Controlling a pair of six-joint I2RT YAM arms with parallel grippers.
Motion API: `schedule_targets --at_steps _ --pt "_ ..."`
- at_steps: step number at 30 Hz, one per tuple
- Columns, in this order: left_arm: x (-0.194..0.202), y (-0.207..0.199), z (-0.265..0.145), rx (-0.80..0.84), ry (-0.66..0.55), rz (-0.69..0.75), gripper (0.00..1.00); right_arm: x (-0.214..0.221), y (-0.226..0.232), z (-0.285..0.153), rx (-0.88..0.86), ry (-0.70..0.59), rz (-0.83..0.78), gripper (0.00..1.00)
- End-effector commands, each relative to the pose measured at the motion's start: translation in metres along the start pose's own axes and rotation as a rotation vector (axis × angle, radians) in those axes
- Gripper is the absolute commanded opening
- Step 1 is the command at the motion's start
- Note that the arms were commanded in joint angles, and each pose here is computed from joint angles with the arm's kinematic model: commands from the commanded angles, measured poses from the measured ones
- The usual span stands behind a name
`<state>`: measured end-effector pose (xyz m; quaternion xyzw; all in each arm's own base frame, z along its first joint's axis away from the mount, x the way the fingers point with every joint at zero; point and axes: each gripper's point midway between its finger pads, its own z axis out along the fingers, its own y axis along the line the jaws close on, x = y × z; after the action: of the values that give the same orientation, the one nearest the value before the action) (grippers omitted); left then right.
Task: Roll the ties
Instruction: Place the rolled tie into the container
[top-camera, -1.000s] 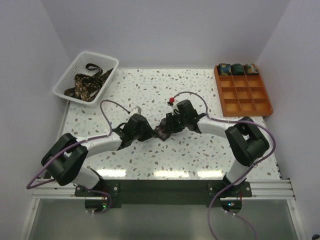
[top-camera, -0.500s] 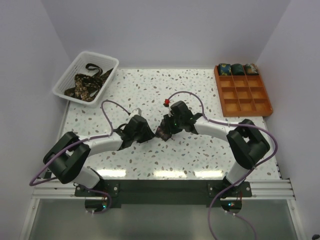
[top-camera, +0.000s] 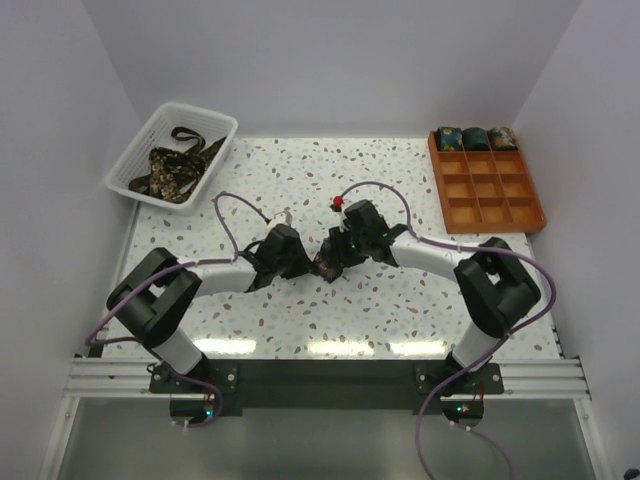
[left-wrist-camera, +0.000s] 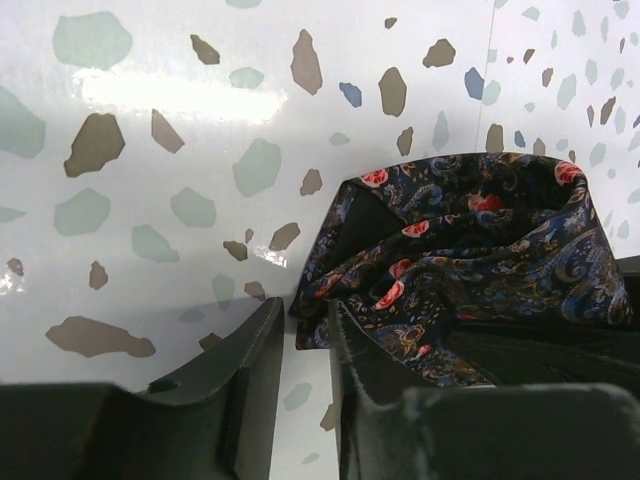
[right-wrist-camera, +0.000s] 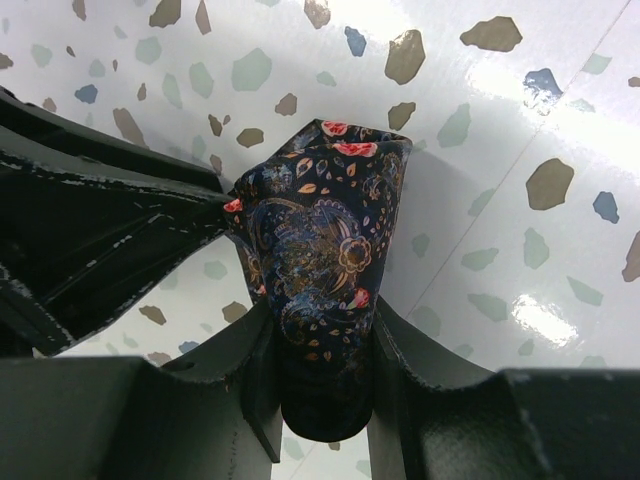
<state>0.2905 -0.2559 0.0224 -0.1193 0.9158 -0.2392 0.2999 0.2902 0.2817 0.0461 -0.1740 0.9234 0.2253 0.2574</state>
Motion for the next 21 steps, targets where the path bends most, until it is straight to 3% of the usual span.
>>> schedule_targets --at_steps 1,12,21 --pt "-0.001 -0.004 0.007 0.014 0.008 0.04 0.29 -0.016 0.013 -0.004 -0.069 -0.044 0.06 0.02" --pt "0.018 0.005 0.007 0.009 0.054 0.042 0.18 -0.031 0.003 -0.008 -0.109 -0.15 0.268 0.0" --pt "0.017 0.002 0.012 0.011 0.053 0.044 0.05 -0.028 0.002 -0.007 -0.115 -0.142 0.29 0.0"
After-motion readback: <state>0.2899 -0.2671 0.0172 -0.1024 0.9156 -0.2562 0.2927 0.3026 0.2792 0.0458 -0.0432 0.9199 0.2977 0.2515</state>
